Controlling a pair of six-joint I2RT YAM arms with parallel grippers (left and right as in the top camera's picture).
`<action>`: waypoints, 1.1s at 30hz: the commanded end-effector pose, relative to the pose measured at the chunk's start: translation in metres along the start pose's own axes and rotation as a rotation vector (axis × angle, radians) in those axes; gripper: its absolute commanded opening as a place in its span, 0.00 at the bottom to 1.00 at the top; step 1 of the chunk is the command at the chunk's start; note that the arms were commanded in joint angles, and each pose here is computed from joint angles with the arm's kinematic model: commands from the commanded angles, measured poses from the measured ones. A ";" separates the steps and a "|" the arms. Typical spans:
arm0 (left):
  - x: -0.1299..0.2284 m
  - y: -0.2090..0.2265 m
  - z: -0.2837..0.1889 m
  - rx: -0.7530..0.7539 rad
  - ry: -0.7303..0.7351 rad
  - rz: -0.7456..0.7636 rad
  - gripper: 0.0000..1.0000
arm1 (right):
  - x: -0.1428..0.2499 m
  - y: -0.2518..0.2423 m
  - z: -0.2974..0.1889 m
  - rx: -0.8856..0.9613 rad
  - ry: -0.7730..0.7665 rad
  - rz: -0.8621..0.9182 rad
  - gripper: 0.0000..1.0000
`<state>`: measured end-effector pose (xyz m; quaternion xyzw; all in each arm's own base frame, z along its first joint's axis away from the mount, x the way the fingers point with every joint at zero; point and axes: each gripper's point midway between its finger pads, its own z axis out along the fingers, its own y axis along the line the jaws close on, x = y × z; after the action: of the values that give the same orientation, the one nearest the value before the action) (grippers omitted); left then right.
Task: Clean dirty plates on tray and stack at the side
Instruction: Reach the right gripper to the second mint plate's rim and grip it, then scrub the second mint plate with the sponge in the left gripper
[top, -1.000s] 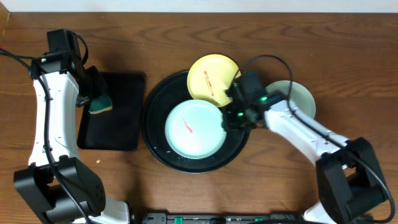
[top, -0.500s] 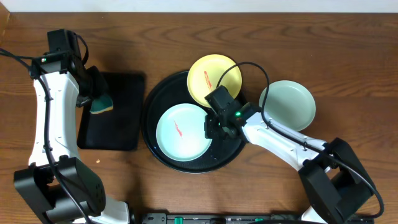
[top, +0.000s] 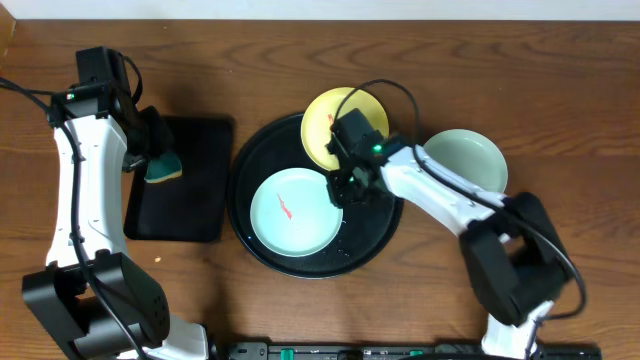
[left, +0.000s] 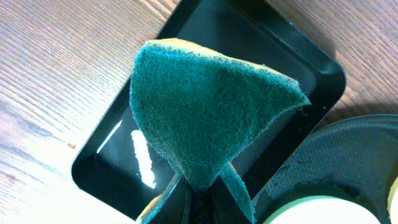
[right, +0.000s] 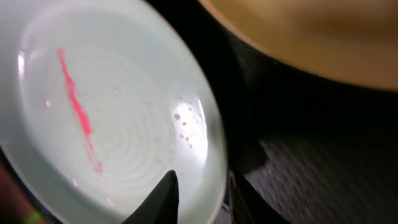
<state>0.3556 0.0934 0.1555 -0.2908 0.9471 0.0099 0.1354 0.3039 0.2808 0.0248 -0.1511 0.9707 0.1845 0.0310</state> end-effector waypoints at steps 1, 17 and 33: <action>-0.001 0.000 -0.007 0.005 -0.019 0.019 0.07 | -0.004 0.005 0.010 -0.040 0.028 -0.091 0.26; 0.005 -0.015 -0.008 0.016 -0.013 0.152 0.07 | -0.025 -0.002 0.015 -0.041 -0.036 -0.154 0.11; 0.081 -0.083 0.006 0.119 0.158 0.248 0.08 | -0.012 -0.013 0.021 0.086 -0.019 0.206 0.01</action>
<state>0.3524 0.0026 0.1436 -0.1570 0.9819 -0.0396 0.0982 0.3188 0.2851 0.0116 -0.0884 0.9799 0.1762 0.0299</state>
